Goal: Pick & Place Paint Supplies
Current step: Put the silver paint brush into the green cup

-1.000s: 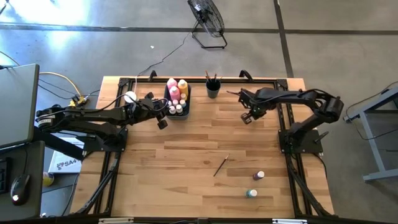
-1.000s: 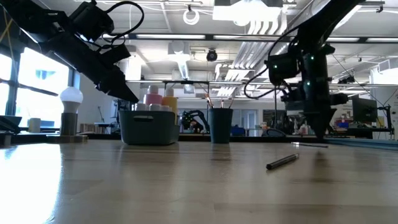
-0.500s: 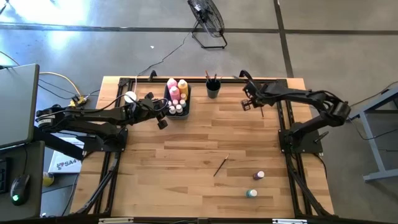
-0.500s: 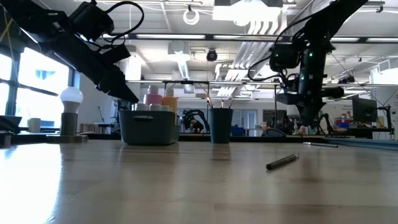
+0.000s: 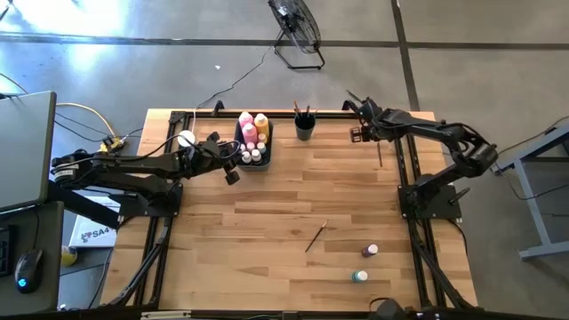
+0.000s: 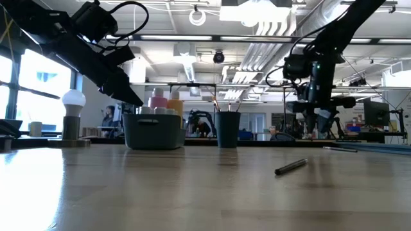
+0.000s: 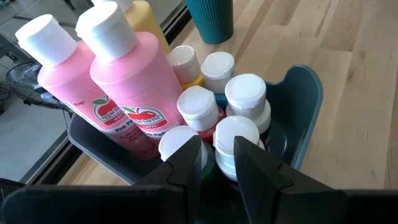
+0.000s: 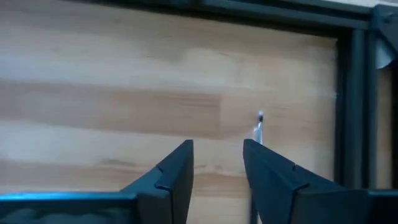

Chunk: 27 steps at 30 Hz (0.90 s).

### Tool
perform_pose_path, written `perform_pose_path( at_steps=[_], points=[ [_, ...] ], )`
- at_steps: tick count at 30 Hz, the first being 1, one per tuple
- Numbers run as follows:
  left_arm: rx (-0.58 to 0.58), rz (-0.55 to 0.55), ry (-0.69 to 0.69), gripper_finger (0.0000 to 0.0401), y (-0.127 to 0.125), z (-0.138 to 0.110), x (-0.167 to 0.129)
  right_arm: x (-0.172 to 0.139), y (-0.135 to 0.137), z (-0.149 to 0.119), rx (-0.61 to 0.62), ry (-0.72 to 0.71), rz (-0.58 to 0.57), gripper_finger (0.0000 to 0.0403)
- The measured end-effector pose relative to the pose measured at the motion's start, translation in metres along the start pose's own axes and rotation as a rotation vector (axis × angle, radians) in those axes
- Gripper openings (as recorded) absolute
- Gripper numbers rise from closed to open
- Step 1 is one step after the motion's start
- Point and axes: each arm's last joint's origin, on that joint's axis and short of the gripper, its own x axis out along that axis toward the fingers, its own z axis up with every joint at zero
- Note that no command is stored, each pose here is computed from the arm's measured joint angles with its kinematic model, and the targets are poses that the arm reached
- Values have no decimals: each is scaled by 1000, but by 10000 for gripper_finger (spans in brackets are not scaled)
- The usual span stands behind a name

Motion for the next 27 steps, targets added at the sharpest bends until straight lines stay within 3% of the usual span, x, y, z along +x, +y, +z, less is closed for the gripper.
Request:
perform_pose_path(
  at_steps=[6,15,23,27],
  points=[
    [0,0,0,90,0,0,0,5,-15,8,62,11,-31,113],
    [-16,0,0,90,0,0,0,8,-18,12,120,30,39,99],
    [-16,2,1,90,0,0,0,0,6,3,40,22,135,80],
    [-19,3,-8,90,0,1,0,-1,7,-3,9,29,63,33]
  ],
)
